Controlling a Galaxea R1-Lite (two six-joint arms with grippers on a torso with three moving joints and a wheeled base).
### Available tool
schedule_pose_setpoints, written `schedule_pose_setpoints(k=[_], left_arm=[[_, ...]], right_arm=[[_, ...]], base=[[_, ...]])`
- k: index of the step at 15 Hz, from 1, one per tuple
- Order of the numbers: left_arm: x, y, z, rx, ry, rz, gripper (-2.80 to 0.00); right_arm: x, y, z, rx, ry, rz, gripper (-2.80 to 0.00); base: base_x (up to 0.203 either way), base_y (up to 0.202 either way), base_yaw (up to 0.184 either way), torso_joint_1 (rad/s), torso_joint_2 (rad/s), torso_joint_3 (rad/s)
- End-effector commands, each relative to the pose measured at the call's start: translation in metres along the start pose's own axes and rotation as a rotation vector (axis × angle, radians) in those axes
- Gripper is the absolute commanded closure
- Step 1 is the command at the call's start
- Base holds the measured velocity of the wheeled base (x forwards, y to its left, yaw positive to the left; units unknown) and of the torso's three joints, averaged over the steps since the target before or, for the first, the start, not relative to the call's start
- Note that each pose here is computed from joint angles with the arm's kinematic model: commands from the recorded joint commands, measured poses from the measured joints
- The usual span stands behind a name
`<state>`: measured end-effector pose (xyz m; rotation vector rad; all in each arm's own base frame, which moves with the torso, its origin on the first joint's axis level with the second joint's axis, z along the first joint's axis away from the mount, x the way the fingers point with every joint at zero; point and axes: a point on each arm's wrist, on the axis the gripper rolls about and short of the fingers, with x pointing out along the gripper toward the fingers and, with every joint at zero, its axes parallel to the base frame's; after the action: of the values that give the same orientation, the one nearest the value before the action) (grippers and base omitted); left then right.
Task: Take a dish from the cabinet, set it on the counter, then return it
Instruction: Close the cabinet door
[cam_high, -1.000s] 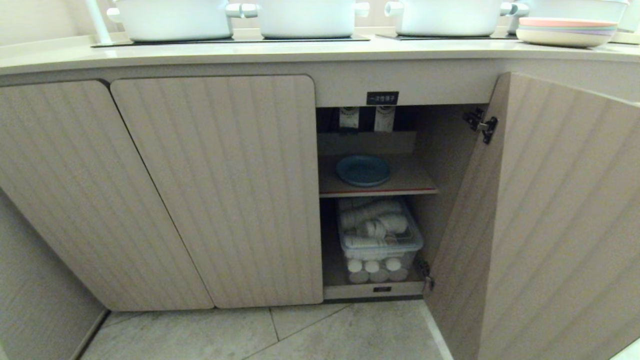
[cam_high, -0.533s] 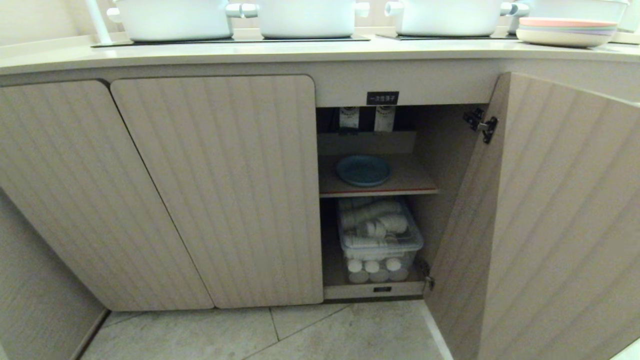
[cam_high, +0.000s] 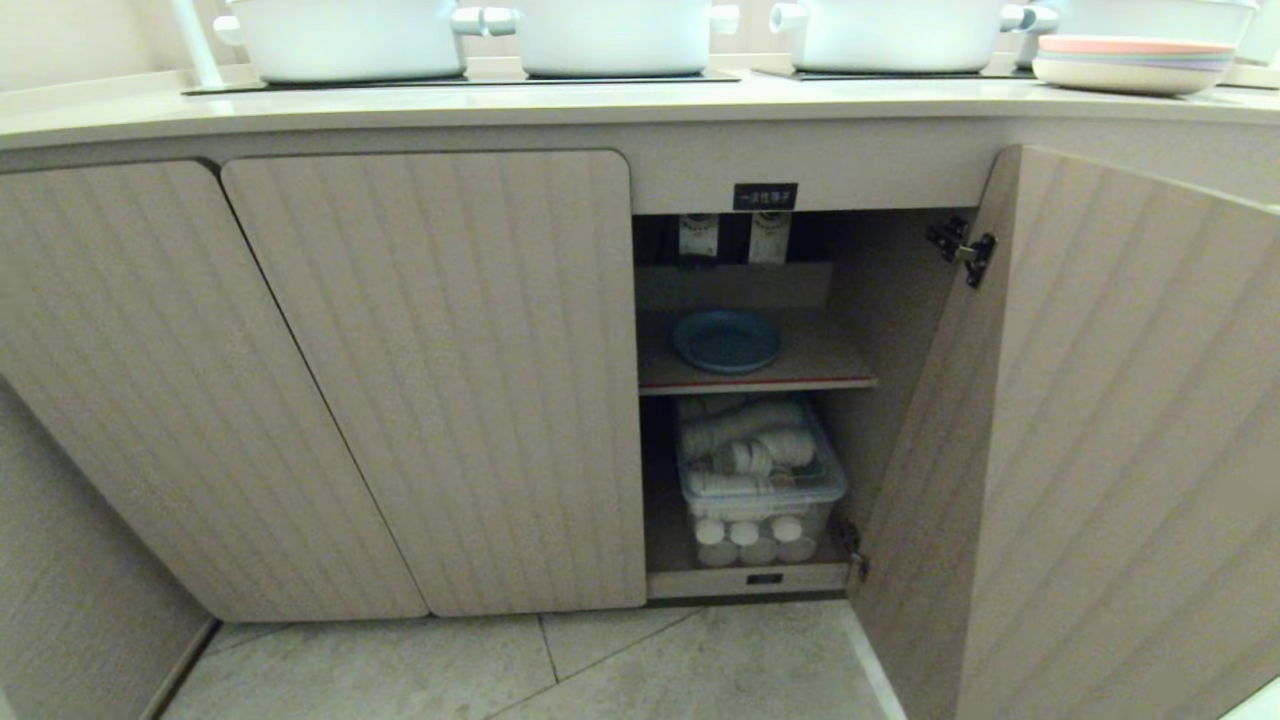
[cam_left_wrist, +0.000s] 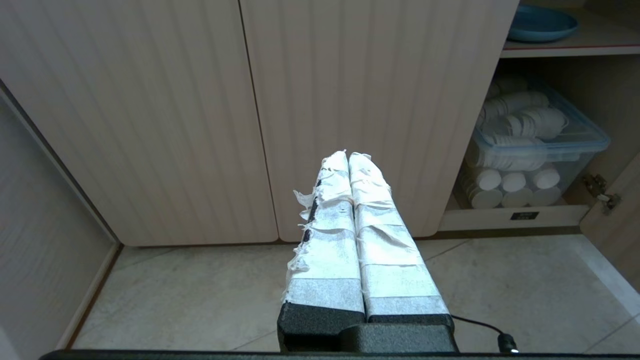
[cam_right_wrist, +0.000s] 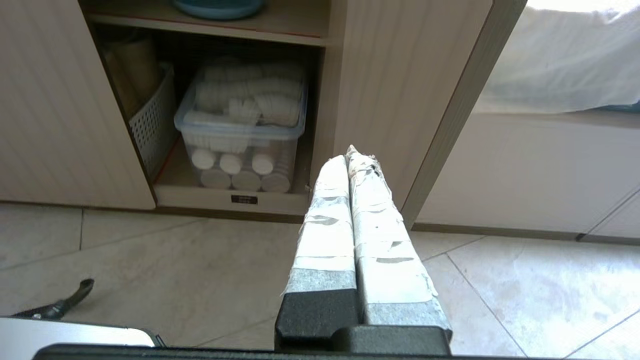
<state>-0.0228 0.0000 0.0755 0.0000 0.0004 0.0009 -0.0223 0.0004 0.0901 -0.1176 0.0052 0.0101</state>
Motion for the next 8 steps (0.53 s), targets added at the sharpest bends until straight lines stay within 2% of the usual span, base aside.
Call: schedule_pose_setpoints(k=[1, 5, 6, 8], left_arm=[[0.000, 0.000, 0.000, 0.000, 0.000, 0.001, 0.00], [0.000, 0.000, 0.000, 0.000, 0.000, -0.001, 0.00], [0.000, 0.000, 0.000, 0.000, 0.000, 0.000, 0.00], [0.000, 0.000, 0.000, 0.000, 0.000, 0.001, 0.00]], right_arm=[[0.001, -0.001, 0.005, -0.002, 0.002, -0.001, 0.00], [-0.003, -0.003, 0.023, -0.021, -0.040, -0.011, 0.00], [-0.002, -0.003, 0.027, -0.050, -0.039, -0.016, 0.00], [-0.001, -0.006, 0.039, -0.078, -0.028, -0.095, 0.00]], base=[[0.000, 0.000, 0.000, 0.000, 0.00, 0.000], [0.000, 0.000, 0.000, 0.000, 0.00, 0.000], [0.000, 0.000, 0.000, 0.000, 0.00, 0.000], [0.000, 0.000, 0.000, 0.000, 0.00, 0.000]])
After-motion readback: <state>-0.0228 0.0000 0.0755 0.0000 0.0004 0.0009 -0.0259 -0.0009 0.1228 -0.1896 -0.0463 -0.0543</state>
